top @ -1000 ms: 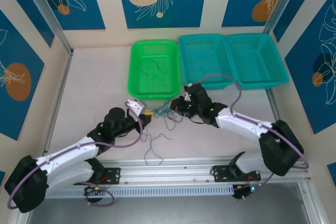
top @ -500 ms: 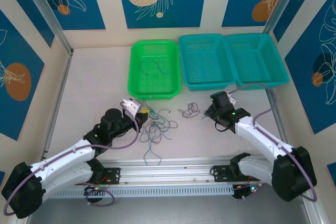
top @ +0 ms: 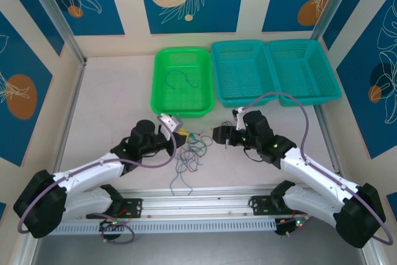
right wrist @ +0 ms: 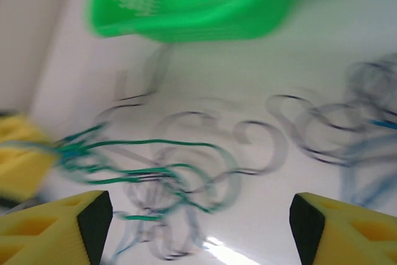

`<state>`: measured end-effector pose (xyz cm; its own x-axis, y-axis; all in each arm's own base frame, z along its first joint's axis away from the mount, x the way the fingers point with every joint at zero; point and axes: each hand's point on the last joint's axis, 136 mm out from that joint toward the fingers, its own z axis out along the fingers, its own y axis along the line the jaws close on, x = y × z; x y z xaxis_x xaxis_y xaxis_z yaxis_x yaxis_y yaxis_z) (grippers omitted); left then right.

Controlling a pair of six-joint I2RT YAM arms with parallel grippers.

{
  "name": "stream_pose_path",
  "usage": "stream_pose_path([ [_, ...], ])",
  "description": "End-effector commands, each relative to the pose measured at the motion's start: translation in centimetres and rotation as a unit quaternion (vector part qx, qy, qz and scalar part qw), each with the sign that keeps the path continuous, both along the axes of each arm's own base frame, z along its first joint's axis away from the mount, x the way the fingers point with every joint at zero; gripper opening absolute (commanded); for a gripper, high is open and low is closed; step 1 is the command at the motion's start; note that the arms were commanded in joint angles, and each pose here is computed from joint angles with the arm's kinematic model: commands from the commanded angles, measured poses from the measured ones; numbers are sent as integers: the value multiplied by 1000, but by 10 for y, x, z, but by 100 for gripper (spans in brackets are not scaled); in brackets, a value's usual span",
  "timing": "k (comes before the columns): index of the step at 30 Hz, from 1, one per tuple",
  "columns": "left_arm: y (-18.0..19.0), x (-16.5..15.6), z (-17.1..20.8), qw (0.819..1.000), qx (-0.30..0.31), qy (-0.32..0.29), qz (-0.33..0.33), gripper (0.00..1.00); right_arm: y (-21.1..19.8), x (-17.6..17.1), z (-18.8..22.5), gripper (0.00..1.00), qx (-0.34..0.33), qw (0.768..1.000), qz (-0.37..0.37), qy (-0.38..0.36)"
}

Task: Untangle the cables

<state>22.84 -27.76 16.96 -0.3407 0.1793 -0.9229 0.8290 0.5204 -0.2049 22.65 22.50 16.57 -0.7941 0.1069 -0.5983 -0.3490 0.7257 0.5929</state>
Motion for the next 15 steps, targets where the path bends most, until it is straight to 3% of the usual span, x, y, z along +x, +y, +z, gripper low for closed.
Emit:
stream_pose_path([
  [1, -17, 2, 32, 998, -32, -36, -38, 0, 43, -26, 39, 76, 70, 987, 117, -85],
  [4, -23, 4, 39, 998, -42, -36, -42, 0, 50, -23, 30, 74, 40, 984, 103, -142],
  [8, -26, 2, 41, 997, -49, -35, -47, 0, 53, -2, 23, 63, 7, 969, 74, -237],
  [10, -26, 0, 41, 997, -48, -35, -49, 0, 62, 0, 24, 59, 9, 956, 93, -277],
  [15, -25, -3, 41, 997, -47, -34, -51, 0, 82, 11, 23, 60, -6, 938, 111, -328],
])
